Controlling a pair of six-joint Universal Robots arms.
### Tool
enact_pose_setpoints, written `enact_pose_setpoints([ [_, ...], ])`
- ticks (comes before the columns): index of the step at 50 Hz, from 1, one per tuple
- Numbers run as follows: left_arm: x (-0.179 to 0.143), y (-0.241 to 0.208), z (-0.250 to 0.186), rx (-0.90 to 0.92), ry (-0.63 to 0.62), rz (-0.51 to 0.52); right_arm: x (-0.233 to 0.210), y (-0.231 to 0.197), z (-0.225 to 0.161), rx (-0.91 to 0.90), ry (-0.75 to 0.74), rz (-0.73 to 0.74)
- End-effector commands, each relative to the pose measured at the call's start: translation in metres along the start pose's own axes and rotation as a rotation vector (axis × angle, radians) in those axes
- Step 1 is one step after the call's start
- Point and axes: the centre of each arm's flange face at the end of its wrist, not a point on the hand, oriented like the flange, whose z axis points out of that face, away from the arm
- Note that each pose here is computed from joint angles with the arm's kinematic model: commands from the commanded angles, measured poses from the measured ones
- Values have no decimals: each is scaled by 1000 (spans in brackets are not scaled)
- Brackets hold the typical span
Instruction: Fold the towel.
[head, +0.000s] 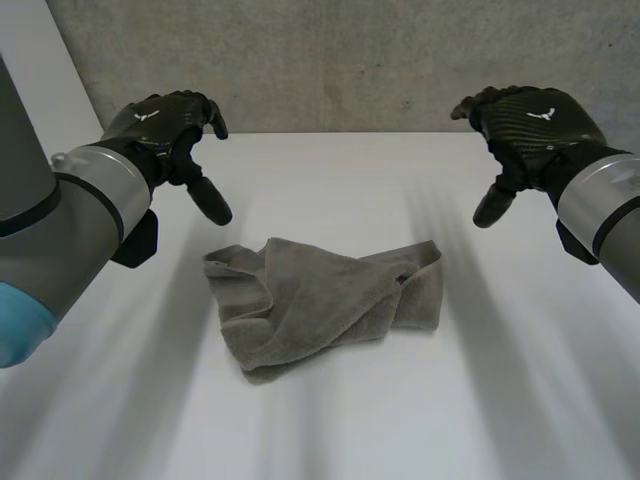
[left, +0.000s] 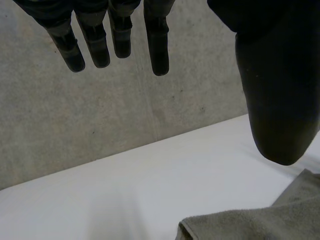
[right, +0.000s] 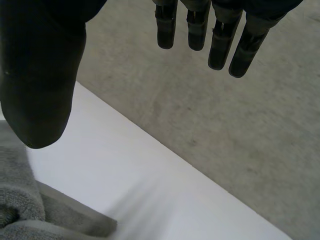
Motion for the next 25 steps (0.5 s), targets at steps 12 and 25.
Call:
enact_pose_setpoints([
  [12, -19, 87, 61, -224, 64, 288, -87, 72, 84, -66, -358, -173],
  [25, -20, 122, 76, -267, 77, 329, -135, 127, 117, -122, -453, -174],
])
